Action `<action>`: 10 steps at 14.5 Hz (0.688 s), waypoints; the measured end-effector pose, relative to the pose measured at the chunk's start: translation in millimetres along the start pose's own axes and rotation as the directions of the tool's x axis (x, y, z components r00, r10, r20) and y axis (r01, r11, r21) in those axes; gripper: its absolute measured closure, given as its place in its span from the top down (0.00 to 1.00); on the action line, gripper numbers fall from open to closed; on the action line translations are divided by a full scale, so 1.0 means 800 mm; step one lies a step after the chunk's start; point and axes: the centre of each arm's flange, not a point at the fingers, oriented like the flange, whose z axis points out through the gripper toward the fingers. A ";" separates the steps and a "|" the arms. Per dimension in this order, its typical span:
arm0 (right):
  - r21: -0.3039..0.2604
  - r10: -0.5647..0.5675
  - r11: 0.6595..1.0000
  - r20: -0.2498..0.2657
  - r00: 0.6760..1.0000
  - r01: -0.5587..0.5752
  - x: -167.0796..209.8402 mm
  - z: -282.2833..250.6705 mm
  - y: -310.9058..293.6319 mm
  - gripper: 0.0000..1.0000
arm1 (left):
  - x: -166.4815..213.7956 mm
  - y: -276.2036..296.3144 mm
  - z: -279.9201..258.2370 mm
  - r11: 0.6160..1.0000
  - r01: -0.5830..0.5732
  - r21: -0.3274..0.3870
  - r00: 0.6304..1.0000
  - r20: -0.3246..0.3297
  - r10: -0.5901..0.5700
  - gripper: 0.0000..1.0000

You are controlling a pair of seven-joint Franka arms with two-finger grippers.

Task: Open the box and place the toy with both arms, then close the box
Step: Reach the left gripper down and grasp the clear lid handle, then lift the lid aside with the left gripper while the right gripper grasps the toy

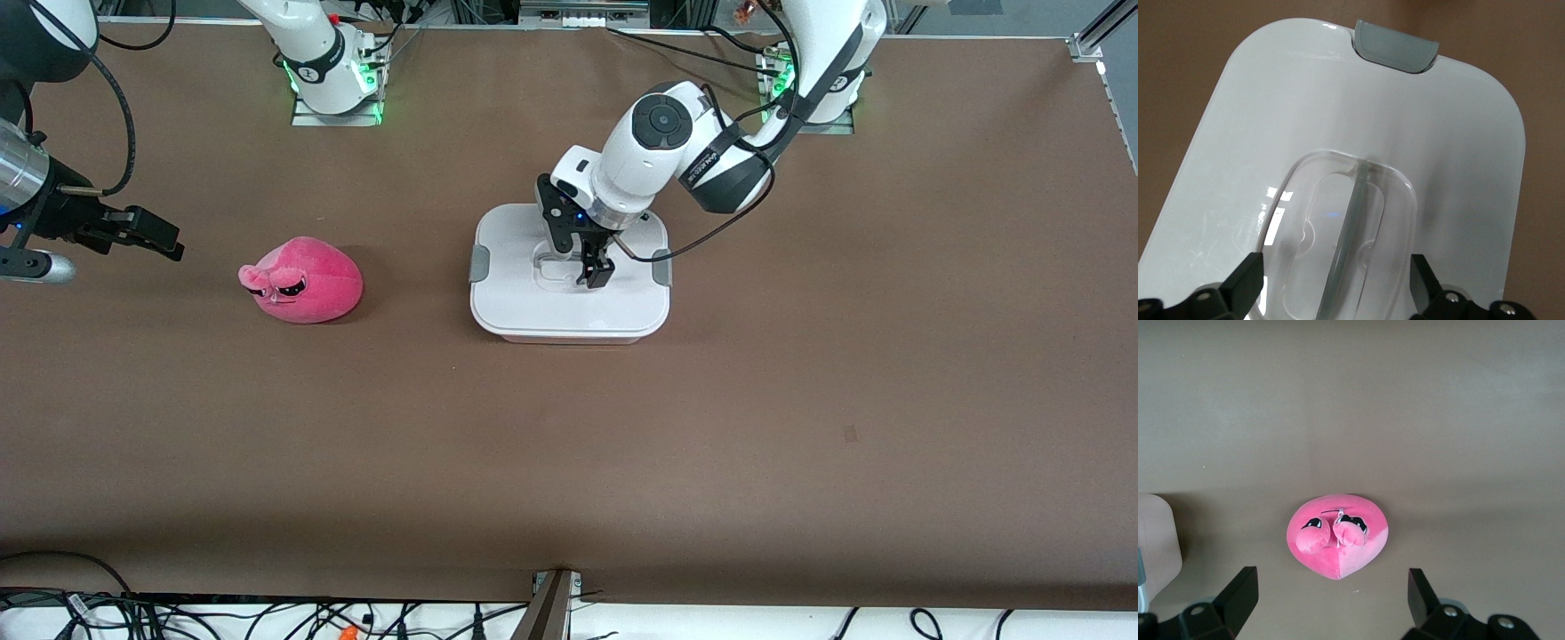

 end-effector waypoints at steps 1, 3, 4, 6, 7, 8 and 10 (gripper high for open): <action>0.000 -0.001 1.000 0.000 1.000 0.001 0.000 0.000 -0.001 0.99 | 0.000 -0.001 0.000 1.000 -0.005 0.004 1.000 0.002 0.005 0.85; -0.001 -0.010 1.000 0.014 1.000 0.010 -0.003 0.001 -0.007 0.99 | -0.001 -0.002 -0.001 1.000 -0.012 0.007 1.000 0.003 0.012 0.62; -0.003 -0.019 1.000 0.030 0.999 0.019 -0.006 0.003 -0.013 0.99 | -0.001 -0.002 -0.001 1.000 -0.015 0.008 1.000 0.003 0.015 0.50; -0.009 -0.031 0.999 0.073 0.997 0.031 -0.015 0.008 -0.036 0.99 | -0.001 -0.003 -0.002 1.000 -0.018 0.008 1.000 0.003 0.018 0.31; -0.013 -0.032 0.999 0.089 0.995 0.033 -0.018 0.013 -0.052 0.99 | -0.001 -0.003 -0.002 1.000 -0.018 0.009 1.000 0.003 0.018 0.24; -0.017 -0.039 0.999 0.106 0.994 0.041 -0.020 0.022 -0.069 0.99 | -0.001 -0.002 -0.002 1.000 -0.022 0.009 1.000 0.002 0.022 0.11; -0.025 -0.052 0.998 0.148 0.988 0.056 -0.019 0.052 -0.092 0.99 | 0.001 0.000 -0.003 0.999 -0.042 0.010 0.999 0.004 0.042 0.07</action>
